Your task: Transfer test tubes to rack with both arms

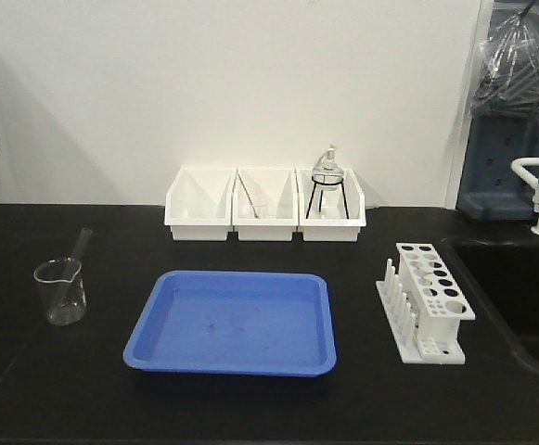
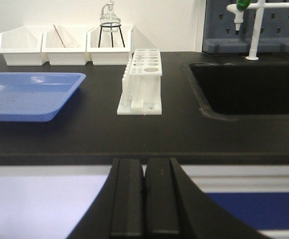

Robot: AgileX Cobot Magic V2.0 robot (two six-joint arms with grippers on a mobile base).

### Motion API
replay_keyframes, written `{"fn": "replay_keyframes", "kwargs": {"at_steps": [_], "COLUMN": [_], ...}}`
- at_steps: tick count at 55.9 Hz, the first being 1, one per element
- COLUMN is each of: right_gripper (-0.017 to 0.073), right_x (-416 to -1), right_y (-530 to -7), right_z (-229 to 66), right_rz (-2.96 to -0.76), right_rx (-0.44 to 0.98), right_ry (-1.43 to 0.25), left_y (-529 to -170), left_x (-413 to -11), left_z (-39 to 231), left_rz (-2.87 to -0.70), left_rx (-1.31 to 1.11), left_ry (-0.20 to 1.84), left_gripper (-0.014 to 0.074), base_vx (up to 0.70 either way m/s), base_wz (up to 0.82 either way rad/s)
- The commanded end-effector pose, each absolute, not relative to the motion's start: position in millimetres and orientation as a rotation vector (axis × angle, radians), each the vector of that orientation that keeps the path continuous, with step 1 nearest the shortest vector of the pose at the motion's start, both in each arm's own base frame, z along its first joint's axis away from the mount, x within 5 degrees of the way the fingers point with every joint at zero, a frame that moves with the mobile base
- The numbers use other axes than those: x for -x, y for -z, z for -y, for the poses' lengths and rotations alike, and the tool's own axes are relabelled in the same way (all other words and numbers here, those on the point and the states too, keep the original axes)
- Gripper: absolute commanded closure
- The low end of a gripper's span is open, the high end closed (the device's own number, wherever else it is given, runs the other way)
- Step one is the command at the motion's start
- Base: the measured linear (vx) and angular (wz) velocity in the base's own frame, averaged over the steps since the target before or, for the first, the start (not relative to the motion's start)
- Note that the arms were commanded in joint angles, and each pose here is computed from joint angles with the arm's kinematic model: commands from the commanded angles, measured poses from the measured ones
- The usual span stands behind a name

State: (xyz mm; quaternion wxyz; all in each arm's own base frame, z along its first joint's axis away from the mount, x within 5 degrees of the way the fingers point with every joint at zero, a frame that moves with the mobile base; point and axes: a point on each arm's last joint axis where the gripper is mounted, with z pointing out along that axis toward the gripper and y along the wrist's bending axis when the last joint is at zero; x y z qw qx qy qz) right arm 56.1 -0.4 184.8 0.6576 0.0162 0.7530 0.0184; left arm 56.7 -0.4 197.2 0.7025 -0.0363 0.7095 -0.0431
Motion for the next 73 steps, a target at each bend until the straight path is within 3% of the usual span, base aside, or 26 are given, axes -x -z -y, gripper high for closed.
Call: {"fn": "replay_keyframes", "kwargs": {"at_steps": [1, 37, 73], "right_gripper": [0.0571, 0.0571, 0.0571], "right_x": [-56.2, -56.2, -56.2], "right_y": [-191.0, -190.9, -190.9], "right_z": [-0.3, -0.3, -0.3], "right_rz": [-1.620, -1.621, -1.621], "right_rx": [-0.022, -0.022, -0.022], "right_ry": [-0.043, -0.043, -0.043], "left_y": [-196.2, -196.2, -196.2], "left_x": [-57.2, -57.2, -57.2], "left_z": [0.9, 0.9, 0.9], "left_rz": [-1.519, -1.519, -1.519], "left_rx": [0.081, 0.081, 0.081], "left_ry": [0.110, 0.110, 0.110], "left_gripper": [0.0601, 0.0601, 0.0601], "base_vx": [0.40, 0.33, 0.03], "base_wz": [0.00, 0.01, 0.00]}}
